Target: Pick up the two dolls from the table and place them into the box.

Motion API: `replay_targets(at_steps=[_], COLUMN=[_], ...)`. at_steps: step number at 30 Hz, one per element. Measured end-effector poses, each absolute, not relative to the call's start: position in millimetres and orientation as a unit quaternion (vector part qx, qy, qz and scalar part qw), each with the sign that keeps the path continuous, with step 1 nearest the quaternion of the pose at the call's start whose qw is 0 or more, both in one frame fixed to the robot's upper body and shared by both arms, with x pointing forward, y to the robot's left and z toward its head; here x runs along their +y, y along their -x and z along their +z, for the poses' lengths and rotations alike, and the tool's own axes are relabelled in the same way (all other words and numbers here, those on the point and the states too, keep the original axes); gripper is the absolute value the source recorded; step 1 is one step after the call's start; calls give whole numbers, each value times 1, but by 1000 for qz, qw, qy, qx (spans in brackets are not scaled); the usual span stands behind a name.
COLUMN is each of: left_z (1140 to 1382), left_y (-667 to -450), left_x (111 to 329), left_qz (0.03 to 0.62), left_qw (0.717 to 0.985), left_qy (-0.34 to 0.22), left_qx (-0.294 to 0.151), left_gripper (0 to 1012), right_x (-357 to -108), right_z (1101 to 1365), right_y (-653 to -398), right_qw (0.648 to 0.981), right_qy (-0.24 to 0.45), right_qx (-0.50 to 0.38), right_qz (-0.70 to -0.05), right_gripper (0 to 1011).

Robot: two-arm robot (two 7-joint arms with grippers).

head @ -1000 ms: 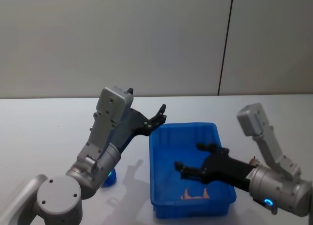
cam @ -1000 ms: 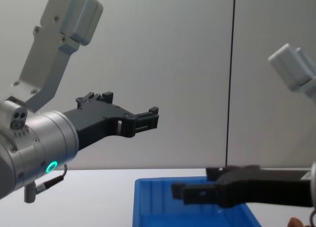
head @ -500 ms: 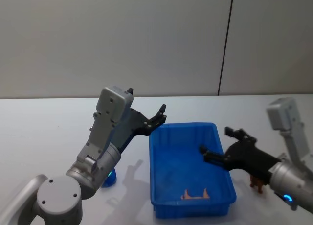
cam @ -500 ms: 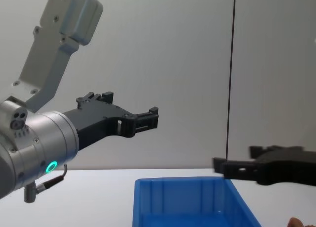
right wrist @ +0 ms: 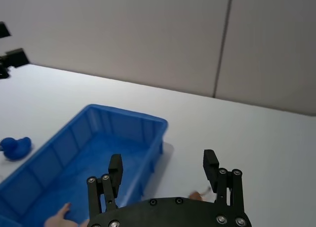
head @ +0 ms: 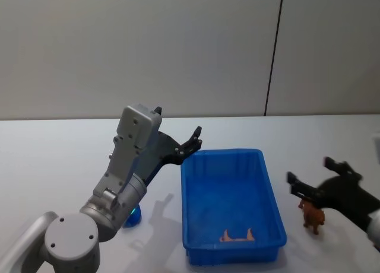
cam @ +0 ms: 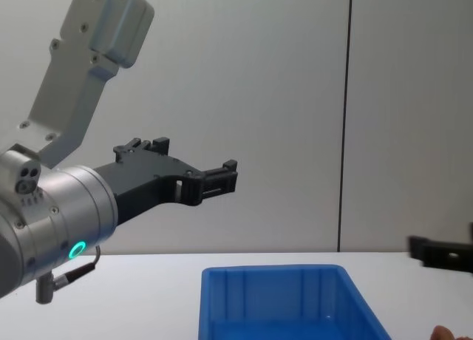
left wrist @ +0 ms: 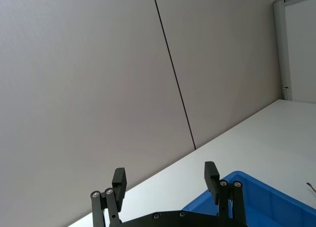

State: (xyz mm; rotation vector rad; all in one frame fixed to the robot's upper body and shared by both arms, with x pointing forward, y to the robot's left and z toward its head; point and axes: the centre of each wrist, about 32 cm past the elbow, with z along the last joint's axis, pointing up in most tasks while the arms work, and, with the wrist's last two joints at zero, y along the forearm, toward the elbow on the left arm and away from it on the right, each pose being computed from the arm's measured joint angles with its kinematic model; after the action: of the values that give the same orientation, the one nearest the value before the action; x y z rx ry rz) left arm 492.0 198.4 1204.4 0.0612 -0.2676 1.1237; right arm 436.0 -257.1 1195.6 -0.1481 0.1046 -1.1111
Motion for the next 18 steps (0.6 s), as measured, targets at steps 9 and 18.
replay_targets(at_steps=[9,18], left_z=[1204,1204], left_y=[-492,-492], left_x=[198,198], left_qz=[531,531], left_qw=[837,837], left_qy=[-29,-29], left_qx=[-126,-126], left_gripper=[1001,1001], right_x=[-275,-286], right_z=[1193,1190], right_y=[-399,-376], right_qw=[806,790], right_qy=[90,116], right_qx=[83,111], right_qz=[-579,-591], right_gripper=[1001,1001])
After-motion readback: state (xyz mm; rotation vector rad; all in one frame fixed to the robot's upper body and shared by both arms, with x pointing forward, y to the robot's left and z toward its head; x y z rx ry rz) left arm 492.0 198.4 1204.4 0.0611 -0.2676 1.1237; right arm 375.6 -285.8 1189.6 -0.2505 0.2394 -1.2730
